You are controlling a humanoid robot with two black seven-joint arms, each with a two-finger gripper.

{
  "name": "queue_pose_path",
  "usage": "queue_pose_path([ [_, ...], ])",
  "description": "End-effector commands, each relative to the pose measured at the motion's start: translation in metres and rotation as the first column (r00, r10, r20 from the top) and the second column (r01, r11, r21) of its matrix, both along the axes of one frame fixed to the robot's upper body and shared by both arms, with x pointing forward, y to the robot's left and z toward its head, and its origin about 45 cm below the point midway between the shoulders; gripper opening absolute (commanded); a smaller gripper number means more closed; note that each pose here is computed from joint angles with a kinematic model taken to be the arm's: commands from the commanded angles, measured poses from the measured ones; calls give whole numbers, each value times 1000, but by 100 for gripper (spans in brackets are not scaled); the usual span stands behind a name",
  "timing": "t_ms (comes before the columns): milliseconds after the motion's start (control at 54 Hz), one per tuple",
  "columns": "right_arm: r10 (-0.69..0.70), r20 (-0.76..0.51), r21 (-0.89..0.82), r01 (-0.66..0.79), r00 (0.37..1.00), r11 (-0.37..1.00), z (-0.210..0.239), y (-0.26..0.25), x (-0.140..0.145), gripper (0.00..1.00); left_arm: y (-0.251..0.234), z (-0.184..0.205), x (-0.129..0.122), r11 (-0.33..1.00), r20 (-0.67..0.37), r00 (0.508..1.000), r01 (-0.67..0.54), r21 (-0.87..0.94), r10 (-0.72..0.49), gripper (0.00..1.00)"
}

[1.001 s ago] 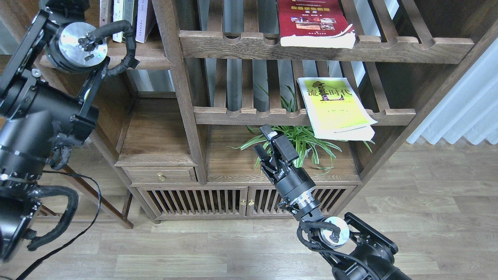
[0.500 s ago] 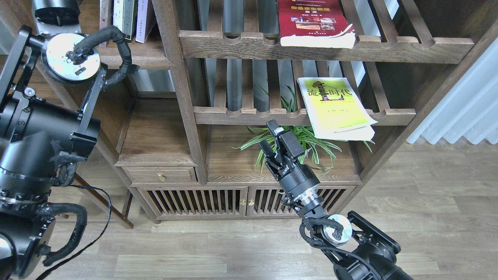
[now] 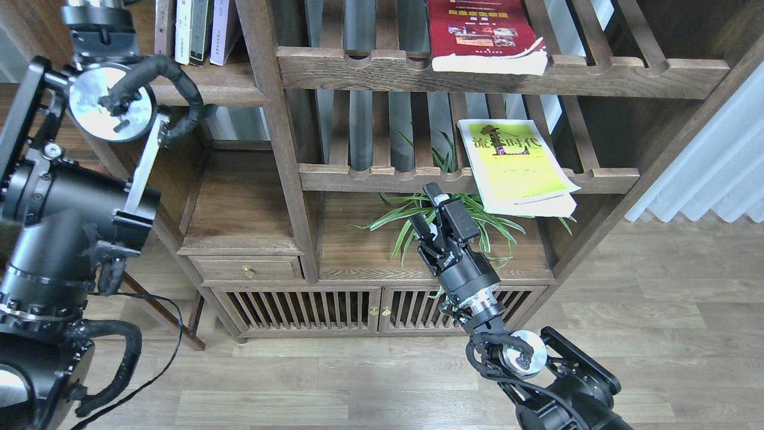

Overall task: Organize books on shelf
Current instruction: 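Withdraw the left arm from the upper shelf and lower it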

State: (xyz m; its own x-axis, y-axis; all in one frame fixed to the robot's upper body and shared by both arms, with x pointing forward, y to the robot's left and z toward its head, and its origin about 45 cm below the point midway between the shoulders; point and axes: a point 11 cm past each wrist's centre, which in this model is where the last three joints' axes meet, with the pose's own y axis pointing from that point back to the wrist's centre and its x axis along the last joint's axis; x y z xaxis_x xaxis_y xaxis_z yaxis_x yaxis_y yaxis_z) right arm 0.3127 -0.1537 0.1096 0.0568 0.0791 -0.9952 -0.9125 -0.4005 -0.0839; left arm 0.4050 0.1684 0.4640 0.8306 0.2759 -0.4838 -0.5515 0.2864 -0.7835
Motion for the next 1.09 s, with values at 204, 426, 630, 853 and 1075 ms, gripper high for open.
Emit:
queue_pose_path([
  [204, -12, -9, 1, 12, 1000, 1000, -3, -2, 0, 99, -21, -83, -17, 990, -142, 981, 137, 43, -130, 80],
  [426, -74, -57, -36, 72, 996, 997, -21, -24, 2, 99, -41, -162, -44, 974, -327, 927, 215, 72, -181, 80],
  [630, -122, -79, -46, 118, 989, 992, -29, -39, 2, 99, -45, -199, -57, 960, -426, 883, 263, 100, -198, 80],
  [853, -136, -73, -39, 134, 988, 990, -27, -43, 4, 99, -48, -230, -72, 953, -499, 842, 287, 97, -203, 82],
  [1075, -141, -77, -36, 139, 987, 990, -27, -44, 4, 99, -47, -254, -87, 952, -557, 806, 294, 84, -200, 92],
])
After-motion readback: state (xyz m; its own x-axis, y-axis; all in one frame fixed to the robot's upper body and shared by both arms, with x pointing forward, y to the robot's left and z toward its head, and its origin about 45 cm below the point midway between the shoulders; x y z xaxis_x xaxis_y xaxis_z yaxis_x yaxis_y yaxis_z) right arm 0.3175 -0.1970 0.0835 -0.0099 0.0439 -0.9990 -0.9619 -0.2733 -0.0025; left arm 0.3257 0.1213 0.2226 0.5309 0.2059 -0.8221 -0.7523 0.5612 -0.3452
